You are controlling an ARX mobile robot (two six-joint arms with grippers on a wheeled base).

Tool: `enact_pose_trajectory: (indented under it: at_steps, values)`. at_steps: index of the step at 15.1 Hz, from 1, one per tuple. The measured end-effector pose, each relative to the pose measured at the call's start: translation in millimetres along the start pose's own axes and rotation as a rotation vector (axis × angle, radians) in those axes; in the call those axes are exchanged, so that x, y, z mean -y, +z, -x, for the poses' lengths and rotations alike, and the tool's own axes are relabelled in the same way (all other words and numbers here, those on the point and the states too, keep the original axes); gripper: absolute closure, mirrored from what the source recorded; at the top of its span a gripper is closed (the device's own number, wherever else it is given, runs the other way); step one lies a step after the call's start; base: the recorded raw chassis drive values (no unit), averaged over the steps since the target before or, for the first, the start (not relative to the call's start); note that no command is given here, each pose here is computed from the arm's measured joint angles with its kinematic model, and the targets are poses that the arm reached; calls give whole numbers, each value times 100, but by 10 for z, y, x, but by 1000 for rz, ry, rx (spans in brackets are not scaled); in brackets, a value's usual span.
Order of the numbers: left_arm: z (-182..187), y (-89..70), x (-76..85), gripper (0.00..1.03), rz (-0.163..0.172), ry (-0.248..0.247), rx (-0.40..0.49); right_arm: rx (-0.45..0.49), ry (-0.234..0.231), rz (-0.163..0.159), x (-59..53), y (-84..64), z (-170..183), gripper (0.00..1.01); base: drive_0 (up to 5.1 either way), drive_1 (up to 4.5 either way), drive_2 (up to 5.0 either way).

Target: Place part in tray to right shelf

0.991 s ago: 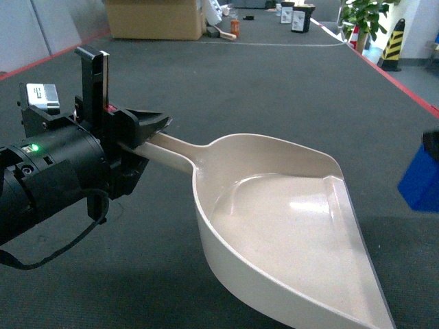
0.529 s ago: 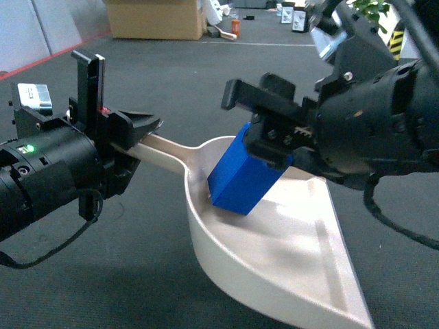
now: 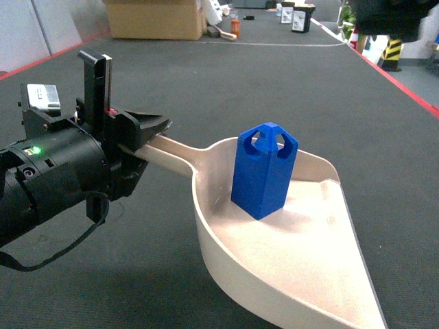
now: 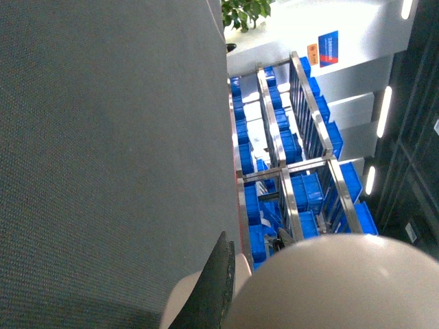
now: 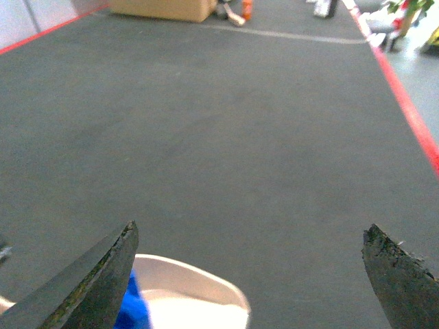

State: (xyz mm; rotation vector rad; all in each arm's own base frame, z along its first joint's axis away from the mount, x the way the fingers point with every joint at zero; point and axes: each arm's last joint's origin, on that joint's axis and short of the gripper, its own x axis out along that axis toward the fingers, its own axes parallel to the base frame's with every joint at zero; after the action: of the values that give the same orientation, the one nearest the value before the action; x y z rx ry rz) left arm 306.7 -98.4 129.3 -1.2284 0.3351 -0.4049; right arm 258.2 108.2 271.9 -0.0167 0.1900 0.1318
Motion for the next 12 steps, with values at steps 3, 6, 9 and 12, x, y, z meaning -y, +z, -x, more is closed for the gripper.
enact_pose_trajectory:
  at_steps: [3,6,9,12]
  values:
    - [-36,-98,-229,90,148,104,79,16,-157,172,287,-124,329,3,0,0,0]
    - [111,-199,-258,90,301,141,91,-35,-179,220,422,-369,686,3,0,0,0]
    - [276,-174,2,90,338,66,114,-80,-232,209,585,-510,1022,3,0,0,0]
    - [349,-175,215,90,316,-14,102,-112,-235,185,655,-640,1209,3,0,0,0]
